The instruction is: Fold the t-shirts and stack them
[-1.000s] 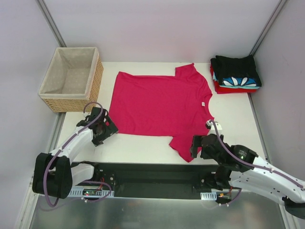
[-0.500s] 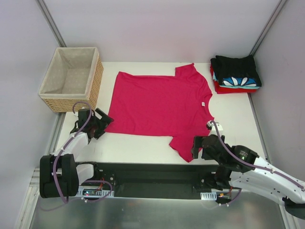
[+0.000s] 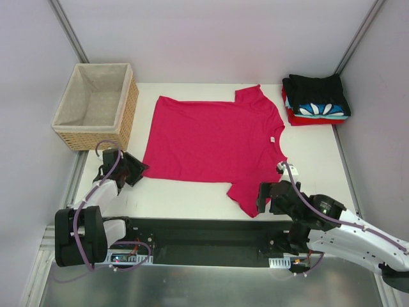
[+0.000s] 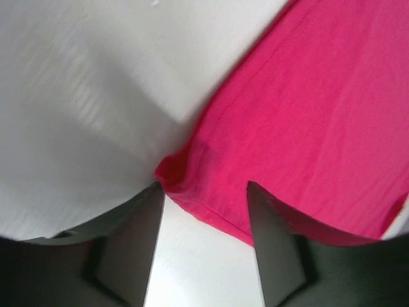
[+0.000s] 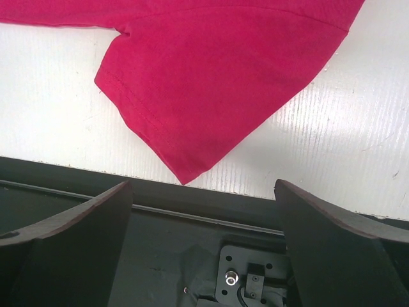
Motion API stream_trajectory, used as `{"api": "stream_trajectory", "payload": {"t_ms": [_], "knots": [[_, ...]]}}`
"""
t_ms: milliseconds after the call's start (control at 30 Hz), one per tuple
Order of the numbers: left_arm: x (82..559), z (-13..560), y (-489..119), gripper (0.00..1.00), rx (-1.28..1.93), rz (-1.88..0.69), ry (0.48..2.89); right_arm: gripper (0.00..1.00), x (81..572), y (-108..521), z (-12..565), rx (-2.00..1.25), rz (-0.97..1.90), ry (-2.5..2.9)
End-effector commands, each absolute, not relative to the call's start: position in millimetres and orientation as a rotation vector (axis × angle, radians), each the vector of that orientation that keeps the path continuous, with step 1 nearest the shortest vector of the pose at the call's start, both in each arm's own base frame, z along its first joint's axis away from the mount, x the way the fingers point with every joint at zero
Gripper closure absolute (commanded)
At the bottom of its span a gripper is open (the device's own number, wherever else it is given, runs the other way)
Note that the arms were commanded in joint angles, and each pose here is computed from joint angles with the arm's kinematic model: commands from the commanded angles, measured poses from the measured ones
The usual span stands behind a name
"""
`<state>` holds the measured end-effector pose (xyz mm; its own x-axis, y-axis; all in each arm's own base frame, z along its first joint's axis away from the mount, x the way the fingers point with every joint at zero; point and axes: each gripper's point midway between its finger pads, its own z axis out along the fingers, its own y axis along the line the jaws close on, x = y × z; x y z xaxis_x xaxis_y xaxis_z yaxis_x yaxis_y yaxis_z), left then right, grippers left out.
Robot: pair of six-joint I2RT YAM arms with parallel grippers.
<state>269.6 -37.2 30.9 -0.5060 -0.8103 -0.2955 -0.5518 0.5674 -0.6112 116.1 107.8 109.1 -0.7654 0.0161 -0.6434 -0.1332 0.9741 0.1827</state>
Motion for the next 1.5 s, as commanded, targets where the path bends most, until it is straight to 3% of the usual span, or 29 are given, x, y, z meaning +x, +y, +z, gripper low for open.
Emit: {"api": "stream_trajectory", "payload": {"t_ms": [0, 33, 67, 400, 767, 1467], "knots": [[221, -1, -34, 0.63, -1.215, -0.512, 2.384, 0.04, 117, 108, 110, -0.058, 0.278, 2.429], [220, -1, -34, 0.78, -1.217, -0.511, 2.388, 0.03, 116, 108, 109, -0.065, 0.274, 2.431], [219, -1, -34, 0.84, -1.216, -0.507, 2.389, 0.03, 117, 109, 110, -0.066, 0.276, 2.430], [227, 6, -29, 0.98, -1.199, -0.487, 2.379, 0.04, 112, 111, 98, -0.071, 0.262, 2.468], [231, 11, -25, 1.00, -1.184, -0.486, 2.349, 0.04, 97, 144, 60, 0.013, 0.541, 2.507], [230, 12, -26, 1.00, -1.177, -0.506, 2.340, 0.32, 89, 148, 19, 0.094, 0.488, 2.602]]}}
